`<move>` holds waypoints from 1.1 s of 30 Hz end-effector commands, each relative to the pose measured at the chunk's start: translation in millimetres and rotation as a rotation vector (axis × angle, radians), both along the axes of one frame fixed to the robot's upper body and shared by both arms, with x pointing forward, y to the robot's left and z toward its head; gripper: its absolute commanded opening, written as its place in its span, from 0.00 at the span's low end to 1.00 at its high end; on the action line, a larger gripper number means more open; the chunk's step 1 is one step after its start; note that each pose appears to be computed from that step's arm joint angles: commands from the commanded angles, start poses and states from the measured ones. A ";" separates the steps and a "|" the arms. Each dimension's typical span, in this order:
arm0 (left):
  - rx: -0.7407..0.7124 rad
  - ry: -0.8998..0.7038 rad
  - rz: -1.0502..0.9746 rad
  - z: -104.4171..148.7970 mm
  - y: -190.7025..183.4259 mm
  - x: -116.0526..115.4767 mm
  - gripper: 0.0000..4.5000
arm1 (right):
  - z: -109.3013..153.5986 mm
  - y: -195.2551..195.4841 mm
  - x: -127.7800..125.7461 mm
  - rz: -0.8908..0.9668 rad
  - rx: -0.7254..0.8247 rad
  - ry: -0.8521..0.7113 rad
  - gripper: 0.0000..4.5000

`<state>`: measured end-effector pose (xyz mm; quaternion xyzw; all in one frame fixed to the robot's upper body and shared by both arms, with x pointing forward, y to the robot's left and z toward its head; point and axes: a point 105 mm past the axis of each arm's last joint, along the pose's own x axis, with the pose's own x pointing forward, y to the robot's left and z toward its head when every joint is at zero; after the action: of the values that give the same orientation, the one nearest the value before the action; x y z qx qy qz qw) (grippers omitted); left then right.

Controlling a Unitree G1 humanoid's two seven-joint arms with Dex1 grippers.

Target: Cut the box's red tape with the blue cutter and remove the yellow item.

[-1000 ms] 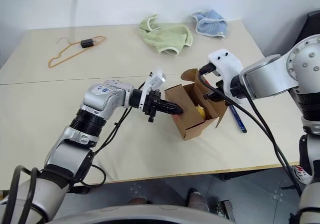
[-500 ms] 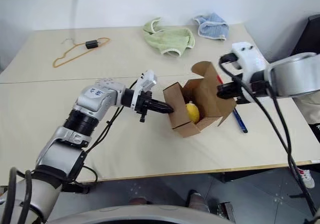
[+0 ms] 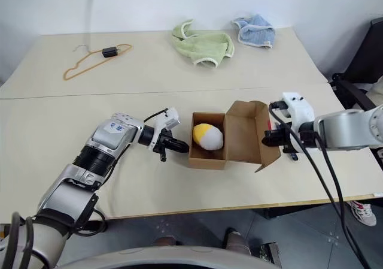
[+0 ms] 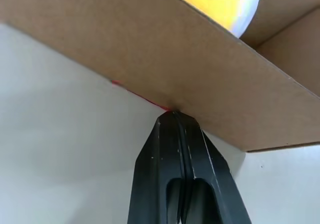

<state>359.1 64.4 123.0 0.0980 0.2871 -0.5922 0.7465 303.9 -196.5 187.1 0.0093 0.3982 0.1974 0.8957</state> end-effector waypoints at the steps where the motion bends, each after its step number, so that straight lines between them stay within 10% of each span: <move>1: -0.019 -0.033 -0.017 7.5 -11.6 2.5 0.00 | -5.6 9.8 -3.3 0.069 -0.012 -0.043 0.01; 6: -0.015 -0.038 -0.018 9.5 -10.6 3.8 0.00 | 2.3 9.5 1.8 0.103 -0.054 -0.175 0.14; 17: 0.004 -0.037 0.045 10.2 9.2 11.4 0.00 | 30.7 -11.4 -4.4 0.216 -0.222 -0.424 0.97; 33: 0.027 -0.045 0.075 8.1 25.4 17.6 0.00 | 81.2 -41.7 -18.8 0.238 -0.322 -0.684 0.99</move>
<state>371.7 83.6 125.4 0.1023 0.2875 -0.5686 0.7639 290.7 -243.9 249.3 -0.2281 0.1375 0.2221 0.9379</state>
